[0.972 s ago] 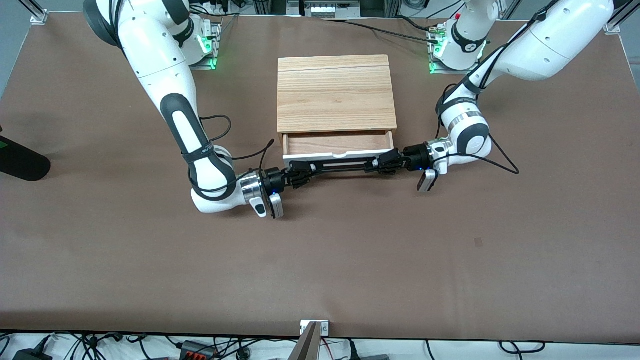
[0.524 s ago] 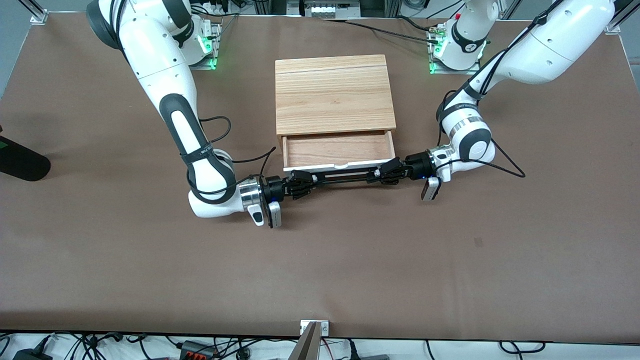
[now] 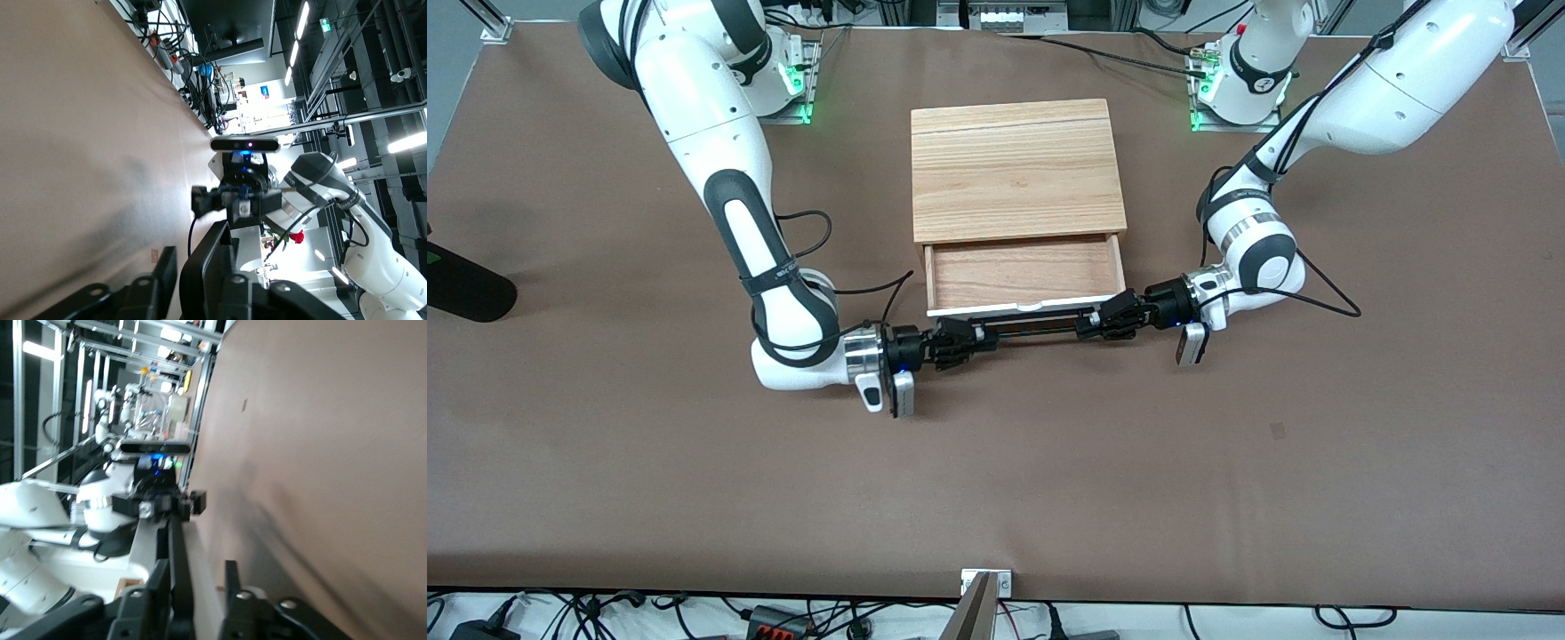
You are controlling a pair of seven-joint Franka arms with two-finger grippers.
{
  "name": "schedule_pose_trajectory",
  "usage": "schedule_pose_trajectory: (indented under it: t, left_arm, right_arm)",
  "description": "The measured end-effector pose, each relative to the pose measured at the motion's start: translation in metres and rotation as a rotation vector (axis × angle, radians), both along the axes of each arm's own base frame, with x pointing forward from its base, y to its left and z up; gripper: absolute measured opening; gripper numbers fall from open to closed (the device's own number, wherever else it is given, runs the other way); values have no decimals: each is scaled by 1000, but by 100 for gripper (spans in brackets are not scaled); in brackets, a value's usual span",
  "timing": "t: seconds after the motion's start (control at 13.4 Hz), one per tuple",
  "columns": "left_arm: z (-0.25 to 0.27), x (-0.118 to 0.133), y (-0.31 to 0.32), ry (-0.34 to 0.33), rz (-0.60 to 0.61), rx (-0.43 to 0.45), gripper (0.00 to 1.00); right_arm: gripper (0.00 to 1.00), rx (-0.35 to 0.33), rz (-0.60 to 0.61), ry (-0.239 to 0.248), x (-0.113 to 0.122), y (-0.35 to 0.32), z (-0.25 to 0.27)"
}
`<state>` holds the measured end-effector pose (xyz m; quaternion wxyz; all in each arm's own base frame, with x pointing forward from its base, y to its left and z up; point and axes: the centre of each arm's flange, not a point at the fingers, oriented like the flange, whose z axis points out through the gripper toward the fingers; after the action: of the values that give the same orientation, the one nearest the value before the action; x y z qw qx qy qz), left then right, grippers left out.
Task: Pull top drawer with both arms simultaneously
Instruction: 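Pull the drawer out of the cabinet with both grippers together, then open both grippers and draw them back from the handle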
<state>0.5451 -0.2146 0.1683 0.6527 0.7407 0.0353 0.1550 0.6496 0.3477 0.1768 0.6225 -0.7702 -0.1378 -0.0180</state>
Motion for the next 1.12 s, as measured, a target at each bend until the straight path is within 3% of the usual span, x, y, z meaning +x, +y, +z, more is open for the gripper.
schedule_pose_trajectory:
  t: [0.37, 0.45, 0.52, 0.9, 1.12]
  left_arm:
    - [2, 2, -1, -9, -9, 4, 87]
    - [4, 6, 2, -19, -30, 17, 98]
    - [7, 14, 10, -15, -63, 41, 100]
    - [56, 77, 66, -29, -241, 274, 100]
    - [80, 99, 88, -50, -328, 436, 100]
  right_arm:
    - [99, -17, -20, 8, 9, -7, 4]
    - [100, -42, -17, 7, 14, -11, 8]
    - [100, -77, -10, 3, 22, -16, 17]
    - [100, -273, 12, 16, 46, -30, 83]
    - [100, -475, 19, -3, 53, -56, 132]
